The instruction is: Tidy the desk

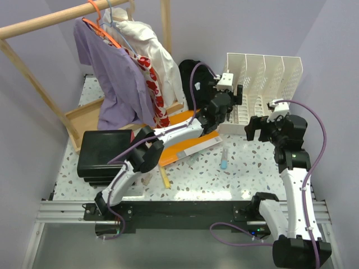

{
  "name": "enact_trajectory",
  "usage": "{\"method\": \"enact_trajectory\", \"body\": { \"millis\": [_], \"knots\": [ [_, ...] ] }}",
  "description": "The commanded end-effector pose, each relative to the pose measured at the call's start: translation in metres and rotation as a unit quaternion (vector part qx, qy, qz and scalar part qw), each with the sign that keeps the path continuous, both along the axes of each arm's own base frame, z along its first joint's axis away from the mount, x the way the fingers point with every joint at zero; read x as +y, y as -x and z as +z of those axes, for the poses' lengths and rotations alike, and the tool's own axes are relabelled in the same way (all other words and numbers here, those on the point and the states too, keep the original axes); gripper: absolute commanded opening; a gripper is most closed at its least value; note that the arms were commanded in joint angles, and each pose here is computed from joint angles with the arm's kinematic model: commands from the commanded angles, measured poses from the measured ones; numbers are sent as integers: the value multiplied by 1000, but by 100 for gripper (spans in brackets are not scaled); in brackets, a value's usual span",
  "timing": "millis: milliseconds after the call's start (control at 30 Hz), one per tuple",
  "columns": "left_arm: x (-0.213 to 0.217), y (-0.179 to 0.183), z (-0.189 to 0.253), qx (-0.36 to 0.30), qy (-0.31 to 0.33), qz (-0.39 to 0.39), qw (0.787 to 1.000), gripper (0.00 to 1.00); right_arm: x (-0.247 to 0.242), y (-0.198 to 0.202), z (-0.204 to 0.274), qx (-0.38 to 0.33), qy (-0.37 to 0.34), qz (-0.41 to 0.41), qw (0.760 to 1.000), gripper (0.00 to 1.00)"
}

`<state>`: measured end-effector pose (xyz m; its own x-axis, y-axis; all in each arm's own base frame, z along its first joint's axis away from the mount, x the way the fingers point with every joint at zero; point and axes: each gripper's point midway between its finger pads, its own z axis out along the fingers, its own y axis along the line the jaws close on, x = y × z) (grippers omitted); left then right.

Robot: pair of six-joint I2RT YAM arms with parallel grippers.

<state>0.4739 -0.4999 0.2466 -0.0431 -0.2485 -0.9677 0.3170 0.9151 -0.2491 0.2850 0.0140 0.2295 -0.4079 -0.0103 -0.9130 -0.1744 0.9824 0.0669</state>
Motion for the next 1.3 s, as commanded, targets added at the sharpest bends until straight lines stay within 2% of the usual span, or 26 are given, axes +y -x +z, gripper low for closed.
{"method": "enact_trajectory", "body": {
  "millis": [0,167,300,433,467,633,700,733,767,833,867,900,933,967,1033,1067,1133,1267],
  "knots": [
    [37,33,128,-92,53,-18,994,93,9,-2,2,-11,-7,31,999,99],
    [79,77,156,-101,26,-59,993,98,30,6,-2,-5,-9,106,994,99],
    [94,120,147,-89,-5,-148,985,100,56,23,-4,-8,-19,201,979,99],
    [125,164,124,-58,-28,-201,977,100,81,44,-4,-19,-30,299,954,99],
    [129,173,112,-41,-44,-219,974,100,90,50,-4,-28,-34,337,940,99],
    [174,211,78,5,-83,-238,968,100,110,72,-7,-20,-60,429,901,99],
    [188,222,61,18,-99,-242,965,100,121,84,-11,-9,-59,477,877,99],
    [201,231,53,21,-103,-240,965,100,124,84,-7,-13,-46,490,870,99],
    [210,233,43,30,-112,-232,966,100,137,92,-9,-11,-27,522,852,99],
    [232,243,33,36,-119,-218,968,100,140,85,-20,6,37,523,851,99],
    [242,244,27,42,-131,-205,969,100,155,87,-20,-3,62,547,835,99],
    [250,246,20,46,-141,-198,969,100,160,85,-21,-2,82,550,831,99],
    [261,248,27,32,-148,-189,970,100,156,73,-28,9,132,532,837,99],
    [274,248,20,42,-164,-167,971,100,171,80,-29,6,156,556,816,99],
    [295,249,22,36,-170,-136,975,100,176,63,-36,17,225,545,807,99],
    [306,248,18,41,-178,-115,976,100,191,67,-36,8,245,561,790,99],
    [320,251,18,36,-176,-95,979,100,203,58,-47,14,283,559,779,99],
    [338,251,10,37,-174,-62,982,100,250,61,-66,-17,347,577,739,99]
  ]
}}
